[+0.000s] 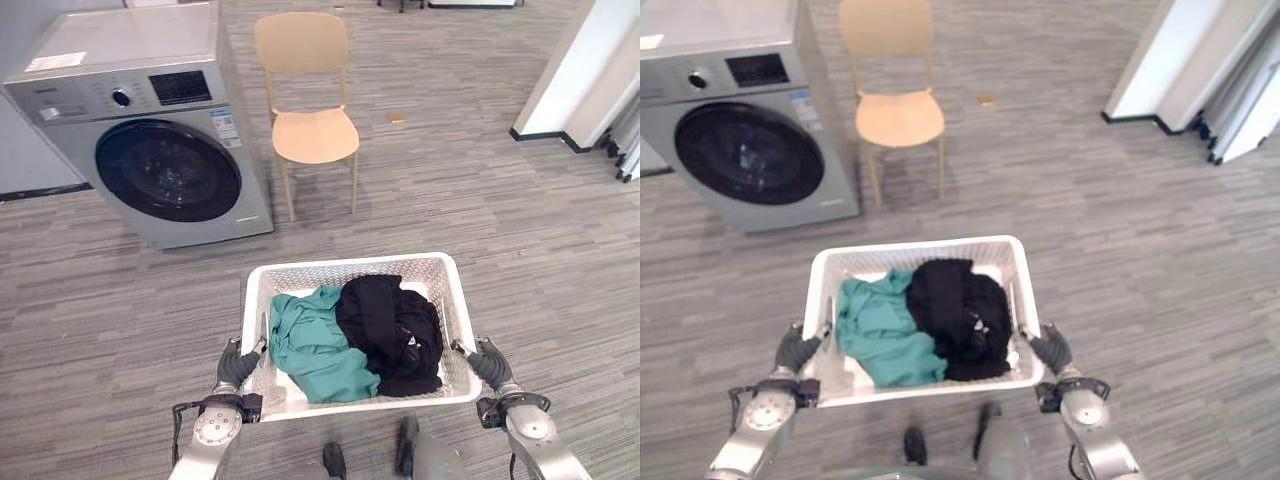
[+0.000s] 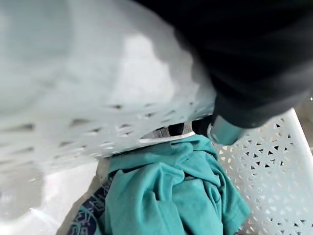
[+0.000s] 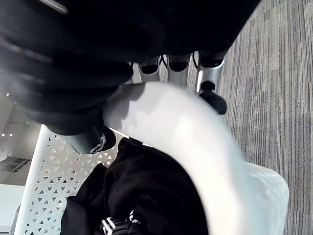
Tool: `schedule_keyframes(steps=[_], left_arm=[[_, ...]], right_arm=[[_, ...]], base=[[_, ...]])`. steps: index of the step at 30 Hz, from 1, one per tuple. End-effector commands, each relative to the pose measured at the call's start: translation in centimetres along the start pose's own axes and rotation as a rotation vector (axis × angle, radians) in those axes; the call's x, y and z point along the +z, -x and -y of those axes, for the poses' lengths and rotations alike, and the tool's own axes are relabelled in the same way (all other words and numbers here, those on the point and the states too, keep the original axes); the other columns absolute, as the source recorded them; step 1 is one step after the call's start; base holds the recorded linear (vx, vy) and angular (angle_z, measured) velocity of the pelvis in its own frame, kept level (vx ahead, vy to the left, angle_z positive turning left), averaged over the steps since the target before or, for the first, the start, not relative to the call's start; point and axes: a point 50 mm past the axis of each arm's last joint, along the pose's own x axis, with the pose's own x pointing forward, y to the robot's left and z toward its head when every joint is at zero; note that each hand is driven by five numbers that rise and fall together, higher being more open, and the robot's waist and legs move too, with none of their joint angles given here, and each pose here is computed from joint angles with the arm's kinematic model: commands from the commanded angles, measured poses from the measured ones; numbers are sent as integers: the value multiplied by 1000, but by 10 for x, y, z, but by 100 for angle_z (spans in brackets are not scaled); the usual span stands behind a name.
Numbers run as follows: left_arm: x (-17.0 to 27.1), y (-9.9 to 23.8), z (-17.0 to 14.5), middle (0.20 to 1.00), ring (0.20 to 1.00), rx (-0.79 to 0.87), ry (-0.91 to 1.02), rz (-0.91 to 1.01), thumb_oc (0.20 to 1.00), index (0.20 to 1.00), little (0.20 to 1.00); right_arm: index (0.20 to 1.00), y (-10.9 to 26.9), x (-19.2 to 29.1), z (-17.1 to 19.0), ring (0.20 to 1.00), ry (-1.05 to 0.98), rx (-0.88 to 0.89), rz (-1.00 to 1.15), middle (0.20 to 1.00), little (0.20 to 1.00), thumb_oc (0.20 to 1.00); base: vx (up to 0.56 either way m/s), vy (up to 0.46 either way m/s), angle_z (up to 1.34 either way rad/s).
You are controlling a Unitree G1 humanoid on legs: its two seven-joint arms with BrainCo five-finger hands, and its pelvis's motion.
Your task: Grab the laundry basket,head to the washer,open it,put in the laundry and shut it.
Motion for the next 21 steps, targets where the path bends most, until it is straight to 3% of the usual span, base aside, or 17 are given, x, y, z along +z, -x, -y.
schedule_keyframes(steps=[1,13,21], left_arm=[[34,3,12,200,200,-84,71,203,200,200,200],[38,-1,26,200,200,-119,128,212,200,200,200],[31,0,28,200,200,-128,107,179,200,200,200]], right_arm=[[200,-11,58,-3,200,-160,44,304,200,200,200],[200,-3,45,18,200,-130,-31,263,200,200,200],[200,-1,38,26,200,-107,-67,235,200,200,200]], base=[[484,-221,6],[330,-251,40],[319,-49,19]])
